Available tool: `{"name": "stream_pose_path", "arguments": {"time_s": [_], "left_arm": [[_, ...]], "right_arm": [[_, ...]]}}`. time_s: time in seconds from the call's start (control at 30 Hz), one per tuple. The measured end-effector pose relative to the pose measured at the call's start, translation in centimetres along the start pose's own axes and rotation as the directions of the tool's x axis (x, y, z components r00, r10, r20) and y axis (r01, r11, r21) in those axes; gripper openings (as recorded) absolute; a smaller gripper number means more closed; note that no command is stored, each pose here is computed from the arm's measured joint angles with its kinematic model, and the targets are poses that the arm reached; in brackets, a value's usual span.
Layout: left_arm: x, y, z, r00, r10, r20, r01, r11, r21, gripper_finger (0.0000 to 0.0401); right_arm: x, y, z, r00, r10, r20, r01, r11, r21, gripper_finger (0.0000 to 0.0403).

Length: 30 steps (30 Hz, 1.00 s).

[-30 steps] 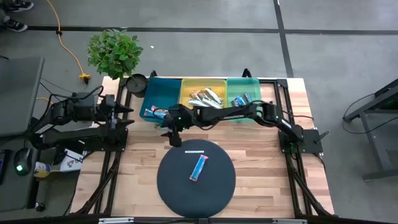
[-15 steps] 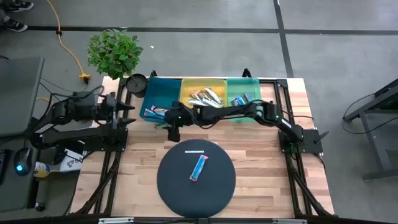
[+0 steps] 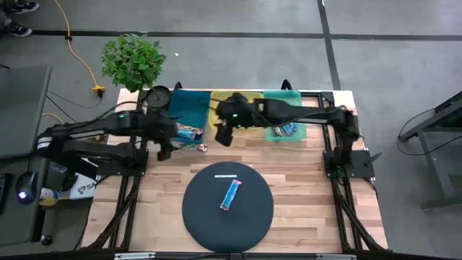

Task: Pick and place Granola Bars by type
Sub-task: Put the red granola bar into the blue bin

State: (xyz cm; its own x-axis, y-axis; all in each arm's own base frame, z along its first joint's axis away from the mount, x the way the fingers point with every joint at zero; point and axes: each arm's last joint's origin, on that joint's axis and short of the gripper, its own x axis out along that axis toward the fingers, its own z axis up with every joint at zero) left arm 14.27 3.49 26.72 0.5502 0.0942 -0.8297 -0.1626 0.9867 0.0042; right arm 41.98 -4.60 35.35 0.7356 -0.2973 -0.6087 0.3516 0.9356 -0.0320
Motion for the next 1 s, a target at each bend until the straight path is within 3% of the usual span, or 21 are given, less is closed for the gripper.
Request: {"name": "stream_pose_path", "arguments": {"time_s": [0.17, 0.33, 0.6, 1.0], "left_arm": [[4.4, 0.2, 1.2, 0.982, -0.059, -0.179, 0.063, 0.998, 0.016, 0.0273], [8.3, 0.3, 1.7, 0.948, -0.101, -0.301, 0.126, 0.99, 0.063, 0.0272], [12.0, 0.5, 2.2, 0.937, -0.094, -0.335, 0.14, 0.984, 0.114, 0.0272], [12.9, 1.1, 3.1, 0.96, 0.094, -0.262, -0.035, 0.974, 0.223, 0.0272]], "right_arm": [[-5.1, -0.4, 0.9, 0.999, 0.014, 0.046, -0.016, 0.999, 0.044, 0.022], [-8.1, -0.1, 1.0, 0.998, 0.014, 0.068, -0.016, 0.999, 0.032, 0.022], [-9.4, 1.4, 0.6, 0.998, -0.007, 0.065, 0.007, 1.0, -0.007, 0.022], [-10.1, 3.3, 0.0, 0.998, -0.003, 0.063, 0.004, 1.0, -0.028, 0.022]]}}
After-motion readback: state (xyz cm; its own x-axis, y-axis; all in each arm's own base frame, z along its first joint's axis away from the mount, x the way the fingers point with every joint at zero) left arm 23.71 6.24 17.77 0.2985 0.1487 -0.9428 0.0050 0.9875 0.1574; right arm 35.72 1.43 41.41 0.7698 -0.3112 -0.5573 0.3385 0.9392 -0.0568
